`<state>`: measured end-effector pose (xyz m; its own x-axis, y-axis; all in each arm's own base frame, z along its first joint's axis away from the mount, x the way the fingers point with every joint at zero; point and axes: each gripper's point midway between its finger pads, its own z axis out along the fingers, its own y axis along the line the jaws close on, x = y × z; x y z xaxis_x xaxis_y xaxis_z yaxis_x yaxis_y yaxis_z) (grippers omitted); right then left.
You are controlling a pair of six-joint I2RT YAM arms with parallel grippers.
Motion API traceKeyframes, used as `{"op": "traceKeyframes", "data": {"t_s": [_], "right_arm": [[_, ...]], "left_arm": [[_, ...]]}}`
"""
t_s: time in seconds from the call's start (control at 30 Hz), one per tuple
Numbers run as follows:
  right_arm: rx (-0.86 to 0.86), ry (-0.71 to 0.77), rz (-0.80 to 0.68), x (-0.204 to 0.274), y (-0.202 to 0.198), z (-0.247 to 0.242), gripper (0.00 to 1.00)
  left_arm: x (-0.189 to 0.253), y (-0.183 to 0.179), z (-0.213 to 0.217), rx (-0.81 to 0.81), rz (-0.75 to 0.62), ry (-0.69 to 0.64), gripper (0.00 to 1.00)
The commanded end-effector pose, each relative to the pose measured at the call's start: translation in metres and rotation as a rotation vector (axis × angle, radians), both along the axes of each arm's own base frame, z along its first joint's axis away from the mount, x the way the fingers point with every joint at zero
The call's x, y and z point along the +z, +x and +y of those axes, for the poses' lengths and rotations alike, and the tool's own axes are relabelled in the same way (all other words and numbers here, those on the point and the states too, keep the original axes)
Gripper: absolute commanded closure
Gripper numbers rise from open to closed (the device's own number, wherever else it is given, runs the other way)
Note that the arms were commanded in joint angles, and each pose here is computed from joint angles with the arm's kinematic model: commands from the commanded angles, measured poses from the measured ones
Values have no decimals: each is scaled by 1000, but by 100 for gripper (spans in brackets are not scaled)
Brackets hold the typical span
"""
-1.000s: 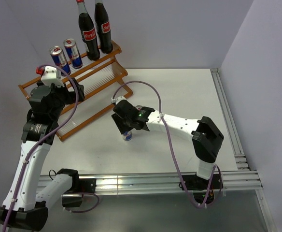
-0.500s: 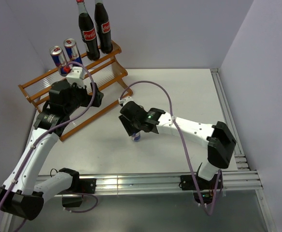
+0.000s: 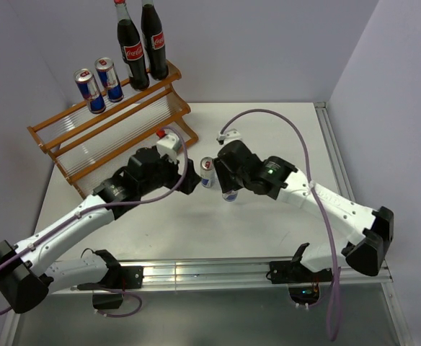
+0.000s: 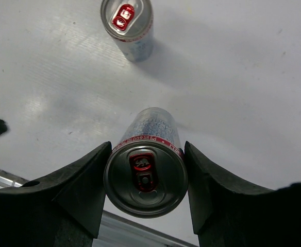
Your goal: Place and organize the beverage onto the shelf
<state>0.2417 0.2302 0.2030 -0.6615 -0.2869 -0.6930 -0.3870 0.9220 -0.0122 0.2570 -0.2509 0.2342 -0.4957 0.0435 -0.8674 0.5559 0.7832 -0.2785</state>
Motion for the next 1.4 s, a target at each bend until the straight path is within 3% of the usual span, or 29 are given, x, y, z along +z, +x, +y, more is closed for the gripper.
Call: {"op": "traceKeyframes", "data": {"t_s": [0.0, 0.13, 0.3, 0.53, 1.07, 1.2, 1.37], "right_arm": [[-22, 64, -70, 33, -3, -18, 67], [-1, 109, -73, 47, -11, -23, 67], [59, 170, -48, 62, -25, -18, 67], [109, 150, -44, 72, -38, -10, 68], [240, 147, -9, 93, -77, 29, 70], [262, 143, -7, 93, -80, 37, 70], [279, 150, 2, 91, -81, 49, 69]], "left_arm": [[12, -4, -30, -38, -108, -85, 1], [21, -29, -61, -144, -239, -164, 1], [18, -55, -70, -210, -391, -191, 0], [16, -80, -79, -213, -577, -126, 0], [15, -88, -85, -125, -658, -137, 2], [15, -90, -84, -126, -660, -137, 12], [12, -88, -83, -109, -655, -134, 14]]}}
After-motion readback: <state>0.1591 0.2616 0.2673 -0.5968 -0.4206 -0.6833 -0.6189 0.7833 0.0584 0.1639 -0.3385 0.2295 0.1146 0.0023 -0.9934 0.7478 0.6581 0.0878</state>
